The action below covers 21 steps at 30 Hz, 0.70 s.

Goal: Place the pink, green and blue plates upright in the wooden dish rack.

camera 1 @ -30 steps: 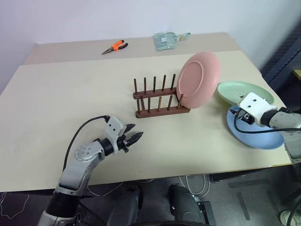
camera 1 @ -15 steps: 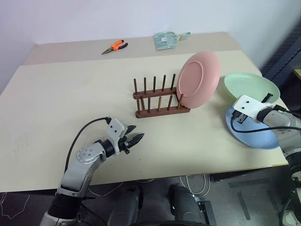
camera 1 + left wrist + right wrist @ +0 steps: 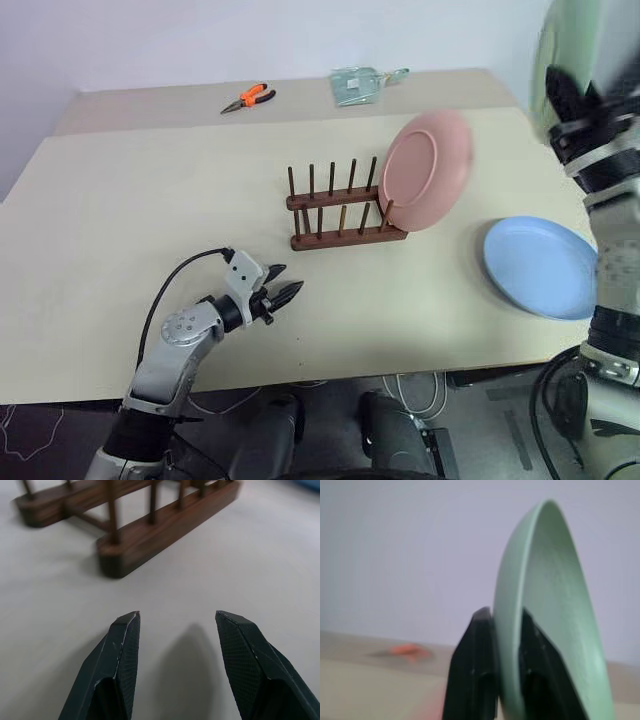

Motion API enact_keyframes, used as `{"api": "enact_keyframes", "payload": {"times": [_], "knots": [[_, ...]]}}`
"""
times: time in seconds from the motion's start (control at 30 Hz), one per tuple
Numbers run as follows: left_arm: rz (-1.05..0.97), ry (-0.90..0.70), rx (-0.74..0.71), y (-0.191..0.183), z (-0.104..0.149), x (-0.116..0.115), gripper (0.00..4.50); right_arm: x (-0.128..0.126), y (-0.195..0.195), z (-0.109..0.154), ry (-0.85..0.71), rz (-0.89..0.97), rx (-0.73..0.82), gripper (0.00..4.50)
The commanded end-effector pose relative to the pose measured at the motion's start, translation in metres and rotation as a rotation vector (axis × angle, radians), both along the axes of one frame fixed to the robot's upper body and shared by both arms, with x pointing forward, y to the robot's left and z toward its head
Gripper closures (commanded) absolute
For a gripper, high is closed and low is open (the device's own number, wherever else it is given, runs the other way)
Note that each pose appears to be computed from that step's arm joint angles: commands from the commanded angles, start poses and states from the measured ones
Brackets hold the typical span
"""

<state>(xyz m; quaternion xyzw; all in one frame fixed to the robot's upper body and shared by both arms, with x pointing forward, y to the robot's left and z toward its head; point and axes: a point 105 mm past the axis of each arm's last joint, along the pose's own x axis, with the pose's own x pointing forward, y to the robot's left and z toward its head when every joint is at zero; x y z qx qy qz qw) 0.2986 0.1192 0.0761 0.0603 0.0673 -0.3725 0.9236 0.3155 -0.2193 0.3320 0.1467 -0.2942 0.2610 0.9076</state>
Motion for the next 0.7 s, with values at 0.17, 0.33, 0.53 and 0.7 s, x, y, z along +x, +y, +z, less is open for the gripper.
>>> {"api": "enact_keyframes", "payload": {"times": [0.17,0.33,0.53,0.7], "knots": [[0.011,-0.05,-0.006,0.002,0.009,0.0,2.06,-0.065,0.093,0.033,-0.034,0.646,0.268,4.43],[0.016,-0.05,-0.012,0.001,0.008,-0.002,2.06,-0.065,0.127,0.021,0.071,0.705,0.265,4.43],[0.02,-0.05,-0.016,0.0,0.008,-0.003,2.06,-0.053,0.142,0.002,0.152,0.63,0.195,4.43],[0.007,-0.046,-0.033,-0.003,0.009,-0.004,2.06,-0.025,0.146,-0.025,0.268,0.492,0.148,4.43]]}}
